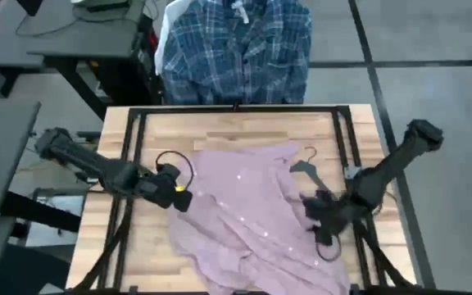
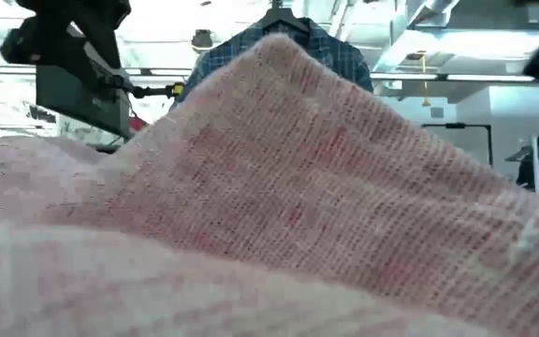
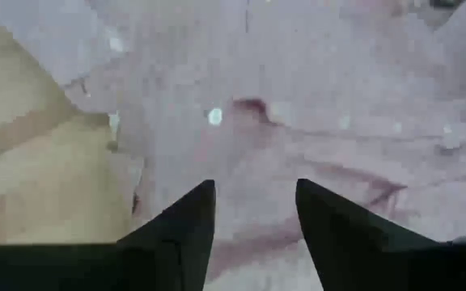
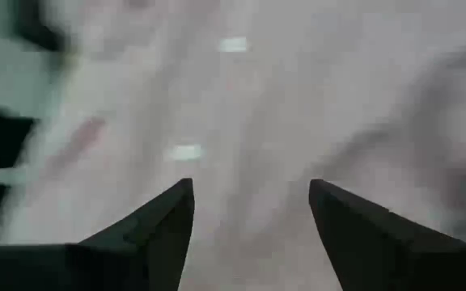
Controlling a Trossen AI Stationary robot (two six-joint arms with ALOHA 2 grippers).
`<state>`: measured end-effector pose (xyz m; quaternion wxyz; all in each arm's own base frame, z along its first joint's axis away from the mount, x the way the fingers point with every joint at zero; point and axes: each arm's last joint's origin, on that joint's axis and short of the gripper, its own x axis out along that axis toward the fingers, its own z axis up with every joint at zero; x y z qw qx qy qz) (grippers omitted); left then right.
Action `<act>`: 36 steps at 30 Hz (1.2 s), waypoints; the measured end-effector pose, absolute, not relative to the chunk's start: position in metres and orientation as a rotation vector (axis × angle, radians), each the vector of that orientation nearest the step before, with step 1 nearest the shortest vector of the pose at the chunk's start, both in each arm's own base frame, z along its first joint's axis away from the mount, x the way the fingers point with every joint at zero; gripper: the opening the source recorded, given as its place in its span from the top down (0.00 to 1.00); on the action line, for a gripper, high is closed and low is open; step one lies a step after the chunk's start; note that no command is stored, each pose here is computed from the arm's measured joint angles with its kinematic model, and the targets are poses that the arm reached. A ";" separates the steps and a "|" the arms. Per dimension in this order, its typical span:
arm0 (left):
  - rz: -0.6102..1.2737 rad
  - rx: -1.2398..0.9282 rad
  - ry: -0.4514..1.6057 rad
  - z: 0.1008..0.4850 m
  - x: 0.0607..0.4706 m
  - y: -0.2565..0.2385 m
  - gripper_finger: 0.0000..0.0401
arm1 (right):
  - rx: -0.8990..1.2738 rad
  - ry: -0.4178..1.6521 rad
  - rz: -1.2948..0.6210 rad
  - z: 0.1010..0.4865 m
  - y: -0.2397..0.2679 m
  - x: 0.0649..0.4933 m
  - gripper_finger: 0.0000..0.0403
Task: Hang clothes
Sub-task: Hang the pink polo shirt on the hanger rack
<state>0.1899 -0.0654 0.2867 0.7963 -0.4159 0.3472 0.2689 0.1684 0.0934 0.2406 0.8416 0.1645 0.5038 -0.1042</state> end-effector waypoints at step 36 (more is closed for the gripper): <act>0.377 -0.437 0.863 0.299 0.183 0.004 0.61 | 0.643 1.477 -0.824 0.119 -0.023 0.172 0.70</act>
